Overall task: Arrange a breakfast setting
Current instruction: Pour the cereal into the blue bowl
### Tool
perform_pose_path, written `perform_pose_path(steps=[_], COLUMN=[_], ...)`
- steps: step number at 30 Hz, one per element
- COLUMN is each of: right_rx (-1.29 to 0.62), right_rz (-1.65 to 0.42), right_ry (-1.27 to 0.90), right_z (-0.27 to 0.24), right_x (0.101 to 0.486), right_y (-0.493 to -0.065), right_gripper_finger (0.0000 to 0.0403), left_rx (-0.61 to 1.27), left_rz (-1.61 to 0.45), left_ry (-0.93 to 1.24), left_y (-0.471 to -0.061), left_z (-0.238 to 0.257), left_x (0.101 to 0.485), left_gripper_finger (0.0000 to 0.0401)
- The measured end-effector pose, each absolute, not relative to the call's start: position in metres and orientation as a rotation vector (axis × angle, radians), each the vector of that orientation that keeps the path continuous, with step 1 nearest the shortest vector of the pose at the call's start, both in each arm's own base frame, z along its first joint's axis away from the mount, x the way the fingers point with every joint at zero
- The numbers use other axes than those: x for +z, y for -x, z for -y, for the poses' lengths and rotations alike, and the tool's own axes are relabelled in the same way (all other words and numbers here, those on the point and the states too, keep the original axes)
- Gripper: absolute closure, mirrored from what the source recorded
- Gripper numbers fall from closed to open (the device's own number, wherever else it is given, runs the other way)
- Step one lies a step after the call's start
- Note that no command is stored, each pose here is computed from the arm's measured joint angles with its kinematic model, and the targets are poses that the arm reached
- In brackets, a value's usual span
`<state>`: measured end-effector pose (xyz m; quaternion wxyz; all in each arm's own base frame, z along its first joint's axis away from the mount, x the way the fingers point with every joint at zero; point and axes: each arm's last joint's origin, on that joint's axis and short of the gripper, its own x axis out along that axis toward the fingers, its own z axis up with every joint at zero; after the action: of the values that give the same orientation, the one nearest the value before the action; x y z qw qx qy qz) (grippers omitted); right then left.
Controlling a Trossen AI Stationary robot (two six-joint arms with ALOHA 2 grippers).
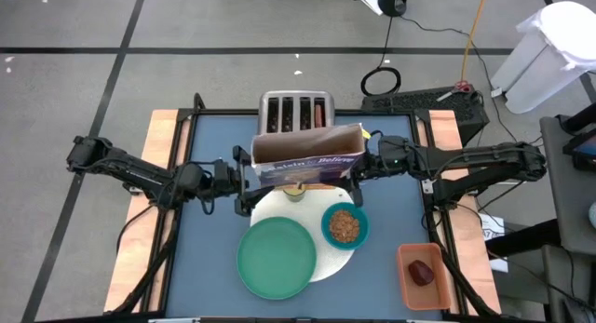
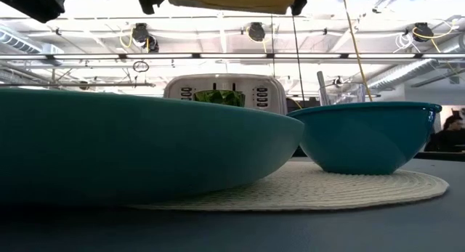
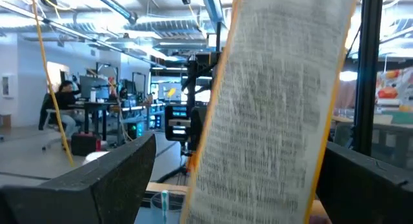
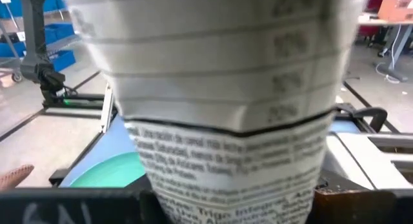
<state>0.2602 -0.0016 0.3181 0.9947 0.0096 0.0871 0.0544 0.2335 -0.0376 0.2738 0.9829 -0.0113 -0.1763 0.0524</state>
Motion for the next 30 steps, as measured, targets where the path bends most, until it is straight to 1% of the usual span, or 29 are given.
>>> perform_pose_path(steps=[5,8,14,23,27,30], right_rx=[0.110,0.110,0.110,0.113,0.114,0.115], right_rz=[-0.171,-0.170,-0.169,-0.186,-0.192,-0.209], right_ry=[-0.017,-0.016,-0.026,-0.028,-0.029,-0.030], right_z=[0.002,0.002,0.002,0.001,0.001,0.001], right_x=[0.318,0.318,0.318,0.315,0.315,0.313], right_y=[-0.261,-0.261,-0.262,-0.264,-0.263,-0.263], right_gripper_finger=[0.0264,0.0264,0.0264,0.0264,0.0264,0.0264], left_rx=[0.087,0.084,0.083,0.094,0.096,0.097], left_rz=[0.360,0.360,0.355,0.307,0.302,0.259], left_ry=[0.121,0.144,0.145,0.120,0.095,0.092], left_y=[-0.234,-0.234,-0.235,-0.270,-0.274,-0.275], left_z=[0.038,0.038,0.038,0.043,0.044,0.044], left_x=[0.274,0.274,0.272,0.272,0.273,0.268], left_gripper_finger=[0.0018,0.0018,0.0018,0.0018,0.0018,0.0018])
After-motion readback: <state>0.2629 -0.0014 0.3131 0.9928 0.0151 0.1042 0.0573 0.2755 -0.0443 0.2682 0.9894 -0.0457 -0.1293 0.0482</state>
